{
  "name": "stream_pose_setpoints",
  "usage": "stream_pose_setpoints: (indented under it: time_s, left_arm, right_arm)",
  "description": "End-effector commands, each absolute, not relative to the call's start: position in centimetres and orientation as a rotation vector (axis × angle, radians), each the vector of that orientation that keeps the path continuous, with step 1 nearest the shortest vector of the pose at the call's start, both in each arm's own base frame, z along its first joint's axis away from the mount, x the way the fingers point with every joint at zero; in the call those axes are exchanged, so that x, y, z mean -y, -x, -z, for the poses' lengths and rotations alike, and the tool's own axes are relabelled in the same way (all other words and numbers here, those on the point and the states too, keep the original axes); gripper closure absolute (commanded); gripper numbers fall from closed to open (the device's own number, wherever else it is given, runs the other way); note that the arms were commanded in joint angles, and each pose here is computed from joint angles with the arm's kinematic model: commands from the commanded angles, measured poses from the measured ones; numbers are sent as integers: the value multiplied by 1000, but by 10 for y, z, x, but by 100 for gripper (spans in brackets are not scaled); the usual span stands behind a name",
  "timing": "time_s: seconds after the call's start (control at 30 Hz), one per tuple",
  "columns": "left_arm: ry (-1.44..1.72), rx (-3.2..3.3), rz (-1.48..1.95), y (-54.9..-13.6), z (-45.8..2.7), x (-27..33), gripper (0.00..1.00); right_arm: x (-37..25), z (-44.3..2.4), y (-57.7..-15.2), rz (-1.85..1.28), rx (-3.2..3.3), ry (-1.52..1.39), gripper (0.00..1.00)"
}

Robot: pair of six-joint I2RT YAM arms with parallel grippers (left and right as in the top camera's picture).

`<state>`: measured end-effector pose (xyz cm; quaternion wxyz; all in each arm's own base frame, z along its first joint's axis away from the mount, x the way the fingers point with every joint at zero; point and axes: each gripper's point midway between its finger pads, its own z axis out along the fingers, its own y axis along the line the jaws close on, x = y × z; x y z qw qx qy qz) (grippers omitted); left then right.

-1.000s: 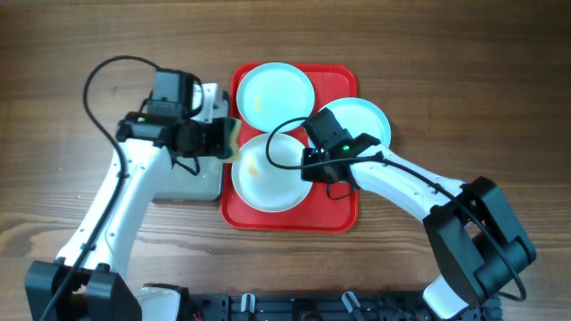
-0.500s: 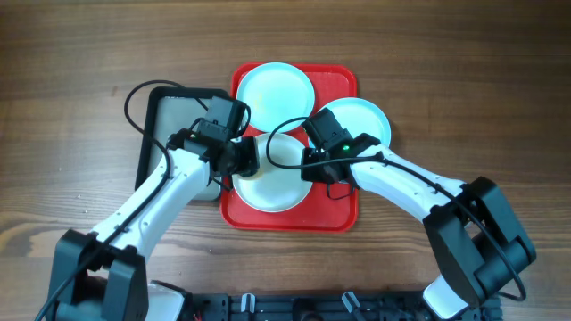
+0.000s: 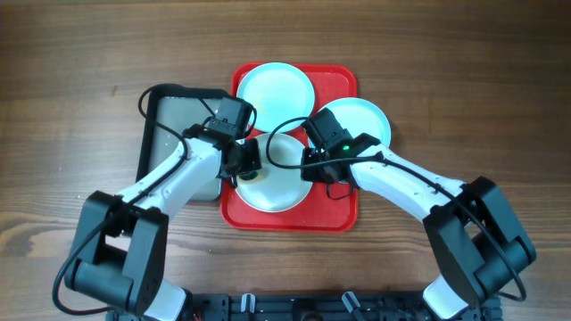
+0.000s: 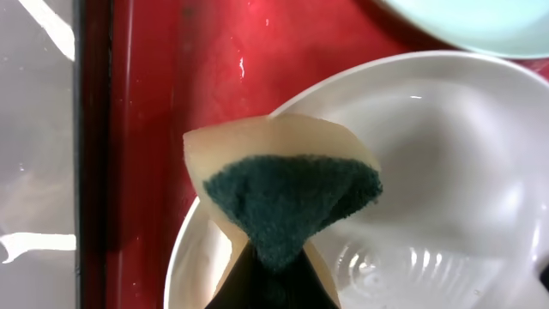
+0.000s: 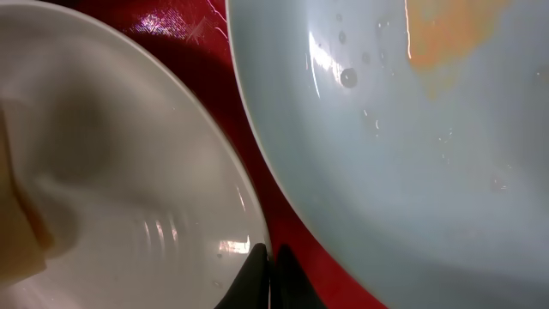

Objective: Clean dirty plates on tray and stack at the side
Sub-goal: 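Carry the sponge with left gripper over to the white plate, then scrub the white plate surface with the sponge while right gripper holds it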

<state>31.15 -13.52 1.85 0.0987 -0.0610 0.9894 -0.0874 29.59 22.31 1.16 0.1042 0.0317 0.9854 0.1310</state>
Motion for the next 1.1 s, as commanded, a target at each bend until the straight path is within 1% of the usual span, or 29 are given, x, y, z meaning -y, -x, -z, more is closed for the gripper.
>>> stream_pose_setpoints:
  time_s: [0.0,0.17,0.27,0.37,0.67,1.07]
  left_arm:
    - [147,-2995,265,-303,0,139,96]
    - [84,-3075,252,-289,22,146,96]
    - [71,-3120,333,-280,28,157,96]
    - [-13,-3153,482,-271,29,172,96]
    - [-18,-3183,716,-258,21,194,96]
    - [-54,-3193,758,-251,19,203,96]
  right_arm:
    - [-220,-16,-299,-384,-2887,-133,96]
    - [-220,-16,-299,-385,-2887,-133,96]
    - [-221,-16,-298,-391,-2889,-131,96]
    - [-229,-19,-299,-443,-2883,-72,96]
    - [-238,-21,-297,-507,-2879,8,96]
    - [-237,-21,-297,-507,-2878,7,96]
